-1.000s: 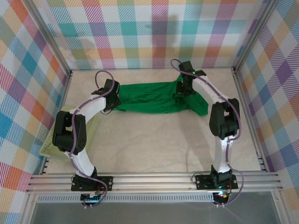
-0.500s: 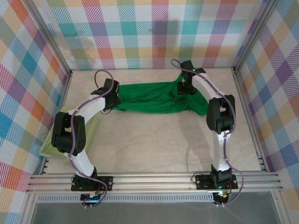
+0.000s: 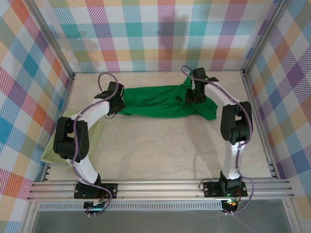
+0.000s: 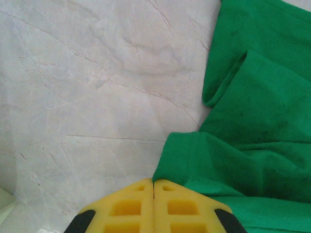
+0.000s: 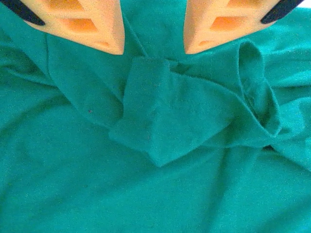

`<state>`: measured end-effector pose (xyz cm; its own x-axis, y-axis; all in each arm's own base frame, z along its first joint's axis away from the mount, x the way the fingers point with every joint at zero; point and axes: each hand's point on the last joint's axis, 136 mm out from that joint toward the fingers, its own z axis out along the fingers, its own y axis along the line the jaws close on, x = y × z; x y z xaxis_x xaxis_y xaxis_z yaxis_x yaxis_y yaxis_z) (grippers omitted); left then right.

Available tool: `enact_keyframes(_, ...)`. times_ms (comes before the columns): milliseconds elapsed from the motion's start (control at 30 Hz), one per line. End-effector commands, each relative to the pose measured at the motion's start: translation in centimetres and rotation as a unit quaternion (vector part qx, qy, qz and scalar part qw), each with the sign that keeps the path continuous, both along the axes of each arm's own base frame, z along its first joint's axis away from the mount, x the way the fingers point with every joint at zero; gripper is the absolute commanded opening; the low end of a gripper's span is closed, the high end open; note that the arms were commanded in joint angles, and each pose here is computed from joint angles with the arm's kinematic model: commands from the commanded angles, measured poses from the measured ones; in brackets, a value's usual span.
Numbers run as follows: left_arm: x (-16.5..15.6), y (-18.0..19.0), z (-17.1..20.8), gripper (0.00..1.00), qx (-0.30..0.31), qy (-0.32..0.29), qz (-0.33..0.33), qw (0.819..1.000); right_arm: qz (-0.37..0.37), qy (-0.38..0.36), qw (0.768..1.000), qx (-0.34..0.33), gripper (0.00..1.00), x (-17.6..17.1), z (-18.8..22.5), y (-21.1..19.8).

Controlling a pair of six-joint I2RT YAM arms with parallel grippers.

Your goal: Fold the inside-out t-shirt

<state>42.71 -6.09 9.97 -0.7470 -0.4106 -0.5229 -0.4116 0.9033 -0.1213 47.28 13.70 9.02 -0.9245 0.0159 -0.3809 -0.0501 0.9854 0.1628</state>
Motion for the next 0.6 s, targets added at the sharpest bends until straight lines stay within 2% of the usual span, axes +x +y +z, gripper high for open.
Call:
enact_keyframes(0,-0.5,0.6,0.9,0.0,0.001,-0.003,0.008,1.0,0.003,-0.005,1.0,-0.002,0.38,1.1,-1.3,0.1)
enact_keyframes(300,-0.4,0.6,0.6,0.0,0.002,-0.001,0.008,1.0,0.015,0.012,1.0,0.013,0.41,1.0,-2.7,1.2)
enact_keyframes(433,-0.4,0.6,0.6,0.0,0.001,-0.001,0.008,1.0,-0.022,0.023,0.99,0.135,0.45,0.7,-1.6,1.7)
enact_keyframes(567,-0.5,0.6,0.6,0.0,0.001,-0.001,0.008,1.0,-0.05,0.015,0.983,0.174,0.51,1.1,-0.8,0.8)
